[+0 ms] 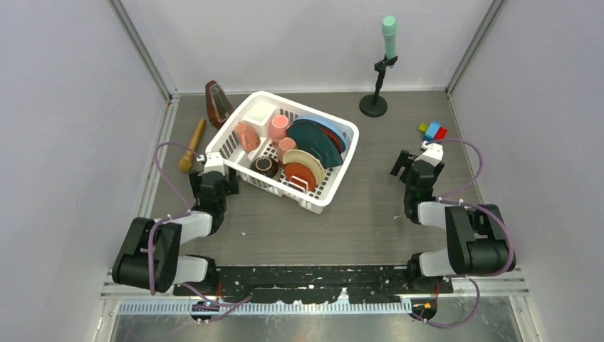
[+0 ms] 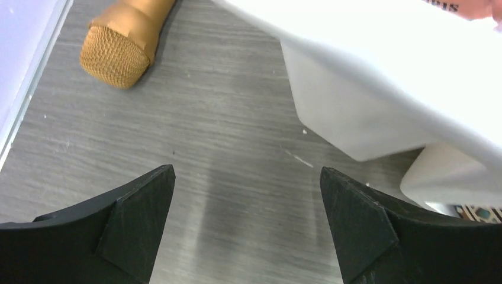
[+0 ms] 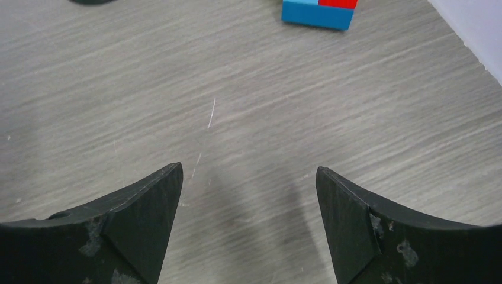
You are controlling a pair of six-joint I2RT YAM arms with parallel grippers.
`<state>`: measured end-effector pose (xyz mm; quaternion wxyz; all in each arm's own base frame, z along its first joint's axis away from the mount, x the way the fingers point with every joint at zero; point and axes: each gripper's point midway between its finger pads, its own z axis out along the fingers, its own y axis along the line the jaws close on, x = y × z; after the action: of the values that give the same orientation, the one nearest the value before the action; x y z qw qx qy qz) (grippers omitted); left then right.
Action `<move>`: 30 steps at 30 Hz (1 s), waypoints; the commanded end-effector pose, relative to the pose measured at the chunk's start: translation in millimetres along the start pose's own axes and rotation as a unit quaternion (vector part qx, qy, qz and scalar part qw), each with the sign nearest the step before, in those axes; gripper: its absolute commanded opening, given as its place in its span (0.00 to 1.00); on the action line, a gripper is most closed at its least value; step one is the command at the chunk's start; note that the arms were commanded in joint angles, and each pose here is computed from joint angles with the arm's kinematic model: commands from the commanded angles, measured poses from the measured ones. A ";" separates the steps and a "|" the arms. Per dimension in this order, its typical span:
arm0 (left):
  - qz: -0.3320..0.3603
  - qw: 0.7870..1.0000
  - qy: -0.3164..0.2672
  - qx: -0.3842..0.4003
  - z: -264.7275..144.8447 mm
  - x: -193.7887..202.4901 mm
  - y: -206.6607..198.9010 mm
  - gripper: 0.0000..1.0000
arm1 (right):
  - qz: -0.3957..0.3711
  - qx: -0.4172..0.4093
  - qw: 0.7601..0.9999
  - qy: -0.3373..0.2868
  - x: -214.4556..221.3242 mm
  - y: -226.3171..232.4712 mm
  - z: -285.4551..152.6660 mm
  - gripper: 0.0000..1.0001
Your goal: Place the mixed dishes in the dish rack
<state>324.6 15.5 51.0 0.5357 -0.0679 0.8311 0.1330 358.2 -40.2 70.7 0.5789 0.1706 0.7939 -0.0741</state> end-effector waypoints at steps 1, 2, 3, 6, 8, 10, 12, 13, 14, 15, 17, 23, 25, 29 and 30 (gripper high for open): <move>-0.046 0.994 -0.095 0.042 16.4 -64.8 -6.7 0.95 | 0.032 0.012 0.996 -0.079 -28.5 -3.6 14.8 0.88; -0.054 0.993 -0.094 0.043 18.4 -65.0 -4.4 0.94 | 0.026 0.022 0.997 -0.066 -14.0 -7.7 19.4 0.88; -0.059 0.993 -0.094 0.042 19.6 -64.6 -1.6 0.94 | 0.026 0.017 0.997 -0.070 -15.7 -5.3 22.0 0.88; -0.061 0.992 -0.095 0.049 20.2 -64.8 -1.2 0.92 | 0.016 0.010 0.998 -0.055 -11.4 -1.6 25.3 0.88; -0.063 0.992 -0.096 0.043 20.5 -65.3 0.8 0.92 | 0.015 0.011 0.999 -0.048 -10.4 -1.9 25.0 0.90; -0.069 0.992 -0.099 0.024 20.9 -64.8 7.7 0.93 | 0.016 0.011 0.998 -0.055 -12.0 -1.8 25.3 0.98; -0.074 0.991 -0.107 0.014 19.5 -65.2 11.7 0.94 | 0.015 0.012 0.999 -0.051 -11.0 -2.1 25.2 0.99; -0.071 0.990 -0.119 0.019 19.3 -66.1 10.2 0.94 | 0.017 0.011 0.998 -0.054 -11.7 -2.0 25.2 1.00; -0.068 0.989 -0.129 0.025 19.2 -63.3 8.7 0.94 | 0.016 0.011 0.998 -0.054 -11.7 -2.1 25.1 1.00; -0.070 0.987 -0.138 0.031 20.6 -59.7 6.3 0.94 | 0.016 0.011 0.998 -0.053 -11.1 -2.1 25.1 1.00; -0.060 0.986 -0.144 0.051 27.4 -50.9 -3.8 0.92 | 0.017 0.011 0.998 -0.054 -11.7 -1.8 25.1 1.00; -0.027 0.987 -0.120 0.099 35.3 -51.3 -24.0 0.90 | 0.016 0.011 0.998 -0.054 -11.5 -2.1 25.1 1.00; -0.012 0.988 -0.112 0.110 43.2 -54.0 -30.2 0.93 | 0.017 0.011 0.998 -0.054 -11.6 -2.0 25.1 1.00; -0.011 0.990 -0.095 0.106 46.4 -50.2 -29.9 0.96 | 0.016 0.011 0.998 -0.054 -11.7 -2.0 25.1 1.00; -0.010 0.990 -0.092 0.107 46.3 -49.3 -30.4 0.96 | 0.017 0.011 0.998 -0.055 -11.8 -2.0 25.0 1.00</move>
<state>373.1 8.7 43.9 0.5769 -0.0256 0.8143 0.0594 372.4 -48.7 51.7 0.5885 0.1812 0.7837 -0.0822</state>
